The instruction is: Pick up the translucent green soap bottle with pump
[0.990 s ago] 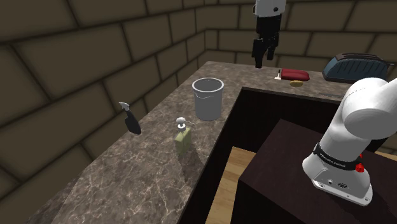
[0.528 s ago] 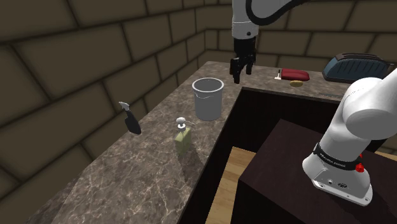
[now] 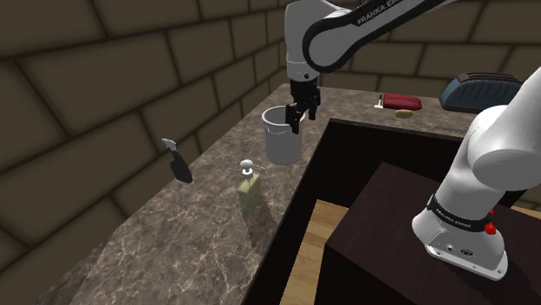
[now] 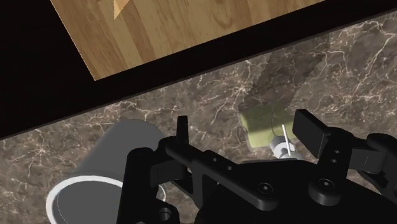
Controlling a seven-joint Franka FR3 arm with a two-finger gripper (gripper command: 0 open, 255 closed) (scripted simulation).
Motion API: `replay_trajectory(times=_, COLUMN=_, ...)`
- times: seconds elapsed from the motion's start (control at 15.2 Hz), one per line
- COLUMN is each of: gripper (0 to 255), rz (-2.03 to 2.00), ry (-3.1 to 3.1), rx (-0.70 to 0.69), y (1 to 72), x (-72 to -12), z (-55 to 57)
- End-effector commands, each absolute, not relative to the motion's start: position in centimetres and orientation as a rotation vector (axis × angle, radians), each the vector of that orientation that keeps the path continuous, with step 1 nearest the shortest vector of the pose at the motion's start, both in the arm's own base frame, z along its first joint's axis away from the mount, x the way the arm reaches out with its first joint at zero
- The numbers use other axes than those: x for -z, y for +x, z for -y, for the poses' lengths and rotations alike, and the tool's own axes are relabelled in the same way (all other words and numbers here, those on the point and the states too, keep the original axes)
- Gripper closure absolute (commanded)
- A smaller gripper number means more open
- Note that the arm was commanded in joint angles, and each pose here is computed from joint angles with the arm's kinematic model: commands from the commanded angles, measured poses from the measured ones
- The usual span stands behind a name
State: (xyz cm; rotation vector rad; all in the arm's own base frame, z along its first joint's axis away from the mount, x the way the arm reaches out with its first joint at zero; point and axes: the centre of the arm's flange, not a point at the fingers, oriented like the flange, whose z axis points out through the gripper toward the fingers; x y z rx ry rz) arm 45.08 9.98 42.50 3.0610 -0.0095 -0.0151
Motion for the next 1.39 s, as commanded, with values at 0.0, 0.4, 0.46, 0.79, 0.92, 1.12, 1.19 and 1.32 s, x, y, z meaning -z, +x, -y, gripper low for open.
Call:
replay_trajectory(times=0.0, gripper=0, rz=-0.001, ry=3.058, rx=0.000, y=46.9, x=-40.8, z=-11.4)
replay_trajectory(times=0.4, gripper=0, rz=-0.032, ry=3.046, rx=-0.041, y=51.5, x=-36.0, z=-15.4)
replay_trajectory(times=0.46, gripper=0, rz=-0.037, ry=3.043, rx=-0.048, y=52.2, x=-35.2, z=-16.1)
replay_trajectory(times=0.79, gripper=0, rz=-0.063, ry=3.032, rx=-0.081, y=56.1, x=-31.3, z=-19.5)
replay_trajectory(times=0.92, gripper=0, rz=-0.073, ry=3.027, rx=-0.094, y=57.7, x=-29.7, z=-20.8)
replay_trajectory(times=1.12, gripper=0, rz=-0.087, ry=3.021, rx=-0.112, y=59.7, x=-27.7, z=-22.7)
replay_trajectory(times=1.19, gripper=0, rz=-0.087, ry=3.021, rx=-0.112, y=59.7, x=-27.1, z=-22.7)
replay_trajectory(times=1.32, gripper=0, rz=-0.087, ry=3.021, rx=-0.112, y=59.7, x=-26.1, z=-22.7)
